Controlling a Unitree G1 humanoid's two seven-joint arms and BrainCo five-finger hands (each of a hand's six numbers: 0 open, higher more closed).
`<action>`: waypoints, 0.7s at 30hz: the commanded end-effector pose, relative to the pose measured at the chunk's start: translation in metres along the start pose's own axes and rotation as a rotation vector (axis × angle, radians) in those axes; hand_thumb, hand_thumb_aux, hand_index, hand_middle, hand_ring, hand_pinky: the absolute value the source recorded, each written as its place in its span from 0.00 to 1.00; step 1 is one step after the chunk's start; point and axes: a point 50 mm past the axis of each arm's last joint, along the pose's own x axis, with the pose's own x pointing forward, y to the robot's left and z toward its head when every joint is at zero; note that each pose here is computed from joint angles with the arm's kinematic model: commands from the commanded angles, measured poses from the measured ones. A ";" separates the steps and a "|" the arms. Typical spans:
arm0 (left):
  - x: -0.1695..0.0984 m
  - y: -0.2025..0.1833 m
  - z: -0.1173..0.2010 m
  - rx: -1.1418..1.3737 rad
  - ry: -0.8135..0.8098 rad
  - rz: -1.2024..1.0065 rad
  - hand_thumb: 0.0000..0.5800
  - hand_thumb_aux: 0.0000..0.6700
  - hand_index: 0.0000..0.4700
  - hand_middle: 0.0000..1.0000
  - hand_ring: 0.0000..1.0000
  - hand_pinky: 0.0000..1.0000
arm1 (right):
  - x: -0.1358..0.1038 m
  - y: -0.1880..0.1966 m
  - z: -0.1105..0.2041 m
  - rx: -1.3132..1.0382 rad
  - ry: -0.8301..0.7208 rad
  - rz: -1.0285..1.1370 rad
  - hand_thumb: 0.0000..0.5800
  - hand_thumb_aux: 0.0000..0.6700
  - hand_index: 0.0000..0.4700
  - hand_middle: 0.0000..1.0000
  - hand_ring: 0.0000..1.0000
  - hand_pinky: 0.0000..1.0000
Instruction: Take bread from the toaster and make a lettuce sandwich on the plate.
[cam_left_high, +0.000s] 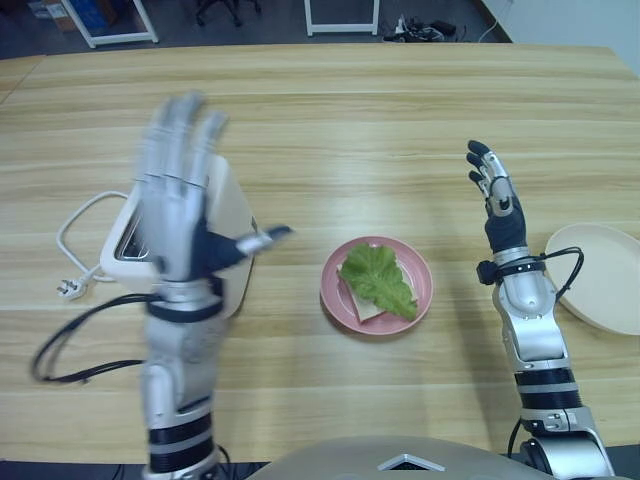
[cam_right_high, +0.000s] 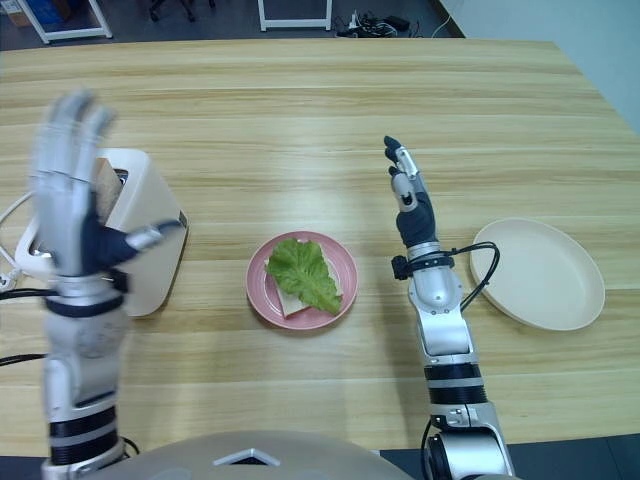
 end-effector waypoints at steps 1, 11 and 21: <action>-0.016 -0.013 -0.031 0.130 0.165 -0.211 0.00 0.00 0.00 0.00 0.00 0.00 | -0.006 0.002 -0.009 0.027 0.051 0.014 0.00 0.00 0.00 0.00 0.00 0.00; -0.053 -0.048 -0.052 0.133 0.355 -0.556 0.00 0.00 0.00 0.00 0.00 0.00 | -0.008 0.003 -0.008 0.025 0.047 0.023 0.00 0.00 0.00 0.00 0.00 0.00; -0.034 -0.034 -0.037 0.026 0.303 -0.336 1.00 1.00 1.00 1.00 1.00 1.00 | -0.008 -0.002 -0.010 -0.014 0.058 0.013 0.00 0.00 0.00 0.00 0.00 0.00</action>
